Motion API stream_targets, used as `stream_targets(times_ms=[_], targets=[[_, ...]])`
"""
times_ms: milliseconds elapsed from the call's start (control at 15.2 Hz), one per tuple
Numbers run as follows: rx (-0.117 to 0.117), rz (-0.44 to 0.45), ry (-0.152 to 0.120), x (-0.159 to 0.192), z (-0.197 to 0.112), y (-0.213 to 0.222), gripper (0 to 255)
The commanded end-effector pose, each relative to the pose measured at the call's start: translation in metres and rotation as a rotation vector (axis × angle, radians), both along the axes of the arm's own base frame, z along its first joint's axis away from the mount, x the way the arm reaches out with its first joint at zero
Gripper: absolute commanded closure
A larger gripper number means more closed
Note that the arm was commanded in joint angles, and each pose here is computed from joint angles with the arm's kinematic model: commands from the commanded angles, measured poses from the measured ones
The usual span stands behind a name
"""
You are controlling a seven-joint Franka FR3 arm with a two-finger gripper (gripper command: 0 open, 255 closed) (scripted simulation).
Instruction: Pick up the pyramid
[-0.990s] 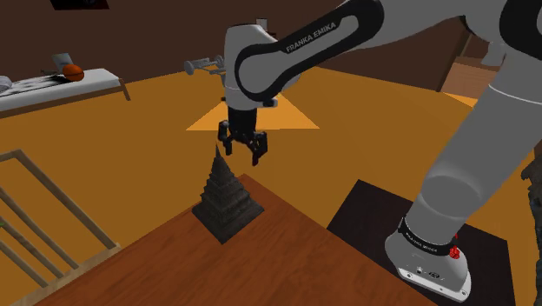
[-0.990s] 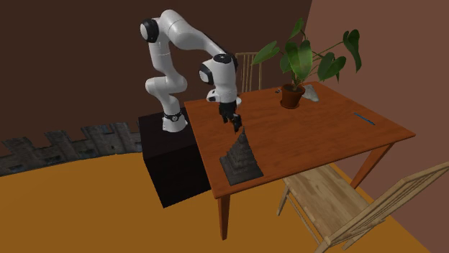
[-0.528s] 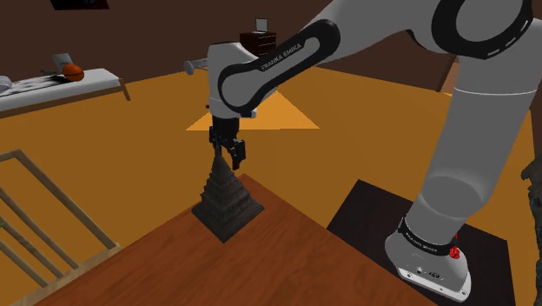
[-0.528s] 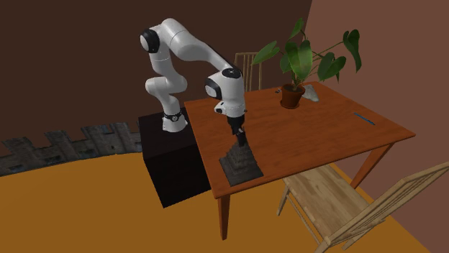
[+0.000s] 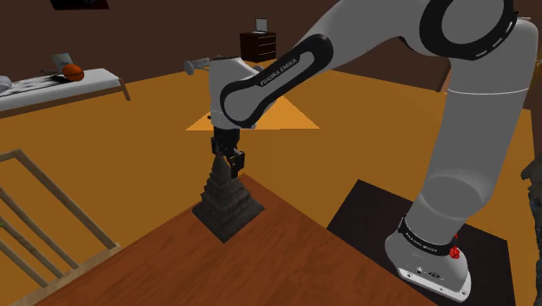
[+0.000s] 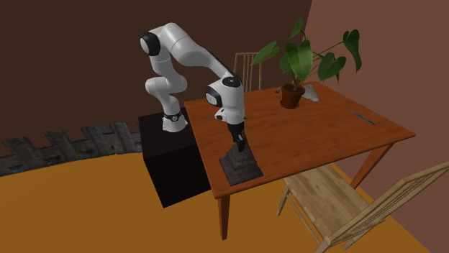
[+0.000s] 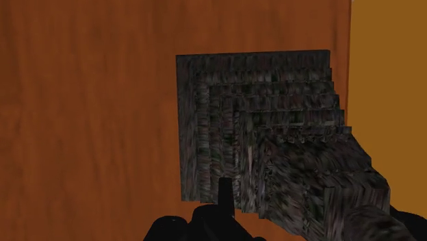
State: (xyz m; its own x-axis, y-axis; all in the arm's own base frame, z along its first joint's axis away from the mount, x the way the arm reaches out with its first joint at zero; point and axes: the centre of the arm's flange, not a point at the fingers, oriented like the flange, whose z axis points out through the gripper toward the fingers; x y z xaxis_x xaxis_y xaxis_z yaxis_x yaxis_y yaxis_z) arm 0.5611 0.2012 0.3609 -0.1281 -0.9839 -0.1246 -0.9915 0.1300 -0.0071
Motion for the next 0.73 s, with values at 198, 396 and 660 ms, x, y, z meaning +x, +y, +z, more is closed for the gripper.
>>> stream_targets(times_ms=[198, 396, 660], targets=[[0.0, 0.001, 0.002, 0.0, -0.002, 0.001, 255], [0.0, 0.001, 0.002, 0.0, -0.002, 0.001, 255], [0.0, 0.001, 0.002, -0.001, 0.009, 0.0, 255]])
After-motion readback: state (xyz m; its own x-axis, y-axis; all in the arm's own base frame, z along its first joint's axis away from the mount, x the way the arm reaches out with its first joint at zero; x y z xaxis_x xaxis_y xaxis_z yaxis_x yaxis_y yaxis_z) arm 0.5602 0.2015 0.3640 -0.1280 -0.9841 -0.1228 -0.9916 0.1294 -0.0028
